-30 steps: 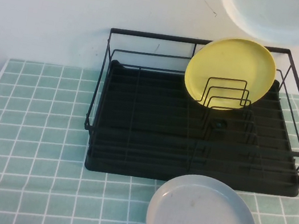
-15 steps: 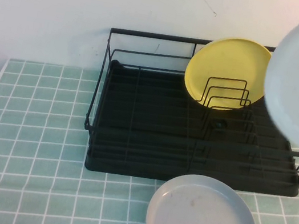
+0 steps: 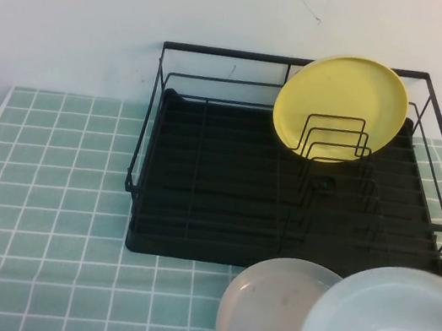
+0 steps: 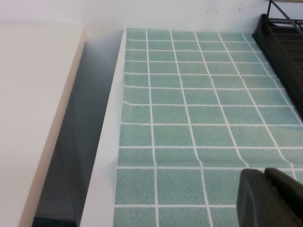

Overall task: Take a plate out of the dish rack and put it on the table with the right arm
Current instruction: Place the plate from the table

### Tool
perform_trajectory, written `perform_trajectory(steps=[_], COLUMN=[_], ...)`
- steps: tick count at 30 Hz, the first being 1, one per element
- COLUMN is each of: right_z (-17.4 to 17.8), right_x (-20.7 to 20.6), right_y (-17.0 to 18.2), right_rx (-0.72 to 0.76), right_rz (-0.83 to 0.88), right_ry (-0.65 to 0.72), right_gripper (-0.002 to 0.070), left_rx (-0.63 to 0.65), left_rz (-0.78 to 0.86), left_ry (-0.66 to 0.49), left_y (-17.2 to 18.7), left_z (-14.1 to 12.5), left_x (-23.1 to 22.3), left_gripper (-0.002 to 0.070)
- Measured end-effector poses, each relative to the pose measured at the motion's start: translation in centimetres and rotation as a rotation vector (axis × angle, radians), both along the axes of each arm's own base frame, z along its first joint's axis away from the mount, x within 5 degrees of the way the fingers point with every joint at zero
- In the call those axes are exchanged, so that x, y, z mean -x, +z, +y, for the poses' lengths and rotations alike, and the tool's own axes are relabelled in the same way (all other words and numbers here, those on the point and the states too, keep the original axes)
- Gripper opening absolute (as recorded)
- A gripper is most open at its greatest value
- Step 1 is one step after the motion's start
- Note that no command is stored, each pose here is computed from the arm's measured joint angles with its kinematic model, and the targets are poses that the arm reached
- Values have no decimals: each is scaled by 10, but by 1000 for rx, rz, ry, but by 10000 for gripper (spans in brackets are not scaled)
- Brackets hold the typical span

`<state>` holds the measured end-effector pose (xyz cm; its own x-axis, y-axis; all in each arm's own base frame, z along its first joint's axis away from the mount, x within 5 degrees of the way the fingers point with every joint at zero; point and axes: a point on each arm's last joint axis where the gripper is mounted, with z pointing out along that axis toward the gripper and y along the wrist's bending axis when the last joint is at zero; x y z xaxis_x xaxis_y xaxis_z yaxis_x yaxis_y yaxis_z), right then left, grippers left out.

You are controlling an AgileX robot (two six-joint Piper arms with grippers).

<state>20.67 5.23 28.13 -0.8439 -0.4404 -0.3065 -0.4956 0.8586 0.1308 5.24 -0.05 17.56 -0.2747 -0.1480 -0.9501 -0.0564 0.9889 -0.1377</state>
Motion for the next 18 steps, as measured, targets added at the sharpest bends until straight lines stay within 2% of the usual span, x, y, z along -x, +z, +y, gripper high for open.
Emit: perform_trajectory(steps=[3,10,18], right_z=[4,14,25], right_x=[2,-15,-35], right_y=[-25,-42,-71], right_rx=[-74,-210,-294], right_rz=[-16,-48,40], right_ry=[-66,-195,-196], right_gripper=[62,62,78], left_rx=[0,0,0], left_rz=[0,0,0], left_ry=[0,0,0], left_y=[0,0,0], left_z=[0,0,0], left_x=[0,0,0], left_gripper=[-3,-3,-3])
